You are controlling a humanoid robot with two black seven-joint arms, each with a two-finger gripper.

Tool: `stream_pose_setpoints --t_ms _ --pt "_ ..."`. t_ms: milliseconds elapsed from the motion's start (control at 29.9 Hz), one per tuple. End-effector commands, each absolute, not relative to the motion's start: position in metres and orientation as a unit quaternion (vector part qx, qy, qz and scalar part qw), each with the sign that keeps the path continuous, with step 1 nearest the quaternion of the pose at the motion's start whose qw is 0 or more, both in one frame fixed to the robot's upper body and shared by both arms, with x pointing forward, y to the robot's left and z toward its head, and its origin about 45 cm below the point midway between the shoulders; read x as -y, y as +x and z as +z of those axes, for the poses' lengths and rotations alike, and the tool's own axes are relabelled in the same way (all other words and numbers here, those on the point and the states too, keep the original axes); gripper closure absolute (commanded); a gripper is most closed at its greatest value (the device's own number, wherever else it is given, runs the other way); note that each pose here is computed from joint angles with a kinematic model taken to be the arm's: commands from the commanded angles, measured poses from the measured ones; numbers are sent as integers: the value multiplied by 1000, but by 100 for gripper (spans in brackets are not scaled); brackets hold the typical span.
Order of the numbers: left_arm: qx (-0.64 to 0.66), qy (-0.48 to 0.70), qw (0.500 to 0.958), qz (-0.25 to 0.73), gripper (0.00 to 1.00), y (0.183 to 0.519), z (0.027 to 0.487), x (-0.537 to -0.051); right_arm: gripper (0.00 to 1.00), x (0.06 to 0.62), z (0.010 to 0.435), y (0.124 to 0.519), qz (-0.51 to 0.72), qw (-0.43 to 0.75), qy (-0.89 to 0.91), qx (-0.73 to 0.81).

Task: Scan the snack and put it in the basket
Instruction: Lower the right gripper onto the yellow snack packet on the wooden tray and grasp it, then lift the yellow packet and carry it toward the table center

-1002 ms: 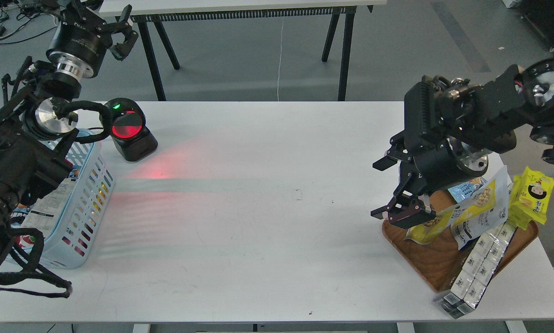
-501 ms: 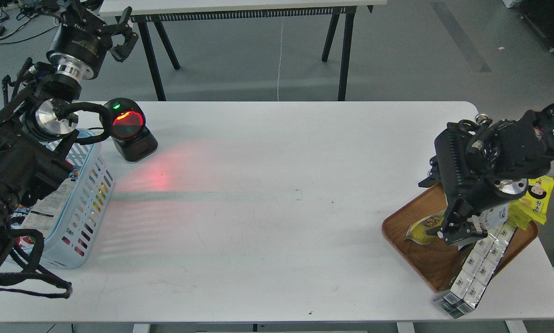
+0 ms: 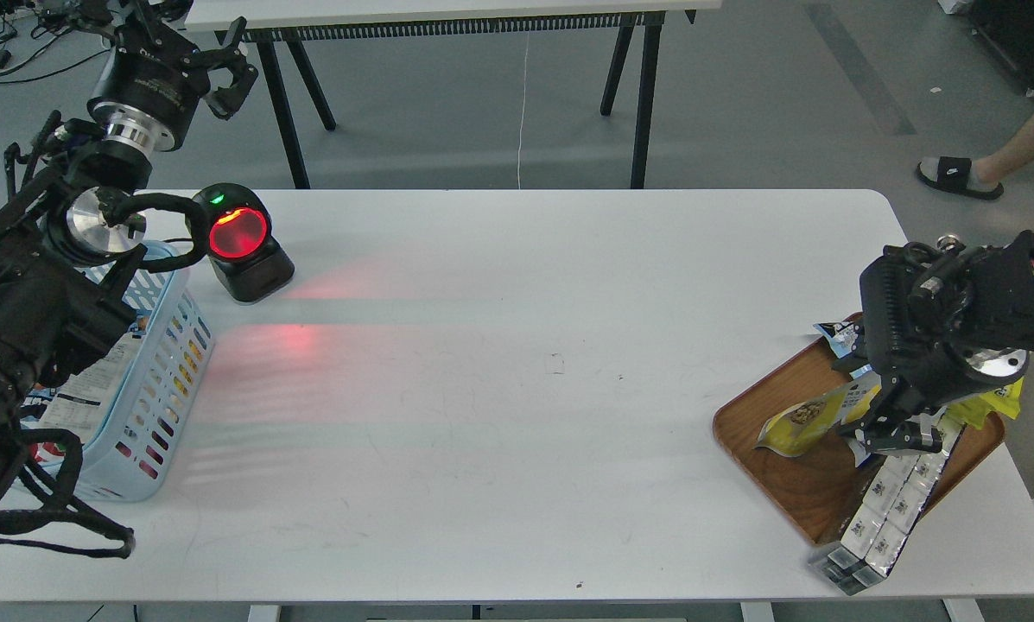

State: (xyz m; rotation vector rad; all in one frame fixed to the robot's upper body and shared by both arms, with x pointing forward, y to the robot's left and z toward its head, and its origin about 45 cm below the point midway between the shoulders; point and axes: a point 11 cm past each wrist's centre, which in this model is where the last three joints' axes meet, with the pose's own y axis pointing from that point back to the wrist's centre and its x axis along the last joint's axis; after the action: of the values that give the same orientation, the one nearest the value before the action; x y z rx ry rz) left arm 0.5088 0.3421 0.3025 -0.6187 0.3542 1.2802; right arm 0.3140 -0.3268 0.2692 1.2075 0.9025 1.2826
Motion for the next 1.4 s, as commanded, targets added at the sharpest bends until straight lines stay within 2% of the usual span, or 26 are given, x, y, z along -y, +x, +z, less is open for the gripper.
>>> stream_pose_setpoints --t_ms 0,134,668,835,935,1369 --pt "-160 -283 744 584 0 509 304 -342 39 331 270 322 540 559 504 -378" --pt "-160 -283 743 584 0 509 305 -343 49 329 265 325 538 558 500 -385" --pt "-163 -282 742 585 0 508 301 -343 76 328 260 327 538 557 504 -384" --pt "-162 -282 742 586 0 508 301 -344 96 322 259 327 542 552 500 -390" --pt "-162 -282 742 587 0 508 301 -344 99 319 260 327 545 549 499 -391" --pt "-161 -282 742 587 0 508 302 -346 100 296 288 333 582 533 495 -364"
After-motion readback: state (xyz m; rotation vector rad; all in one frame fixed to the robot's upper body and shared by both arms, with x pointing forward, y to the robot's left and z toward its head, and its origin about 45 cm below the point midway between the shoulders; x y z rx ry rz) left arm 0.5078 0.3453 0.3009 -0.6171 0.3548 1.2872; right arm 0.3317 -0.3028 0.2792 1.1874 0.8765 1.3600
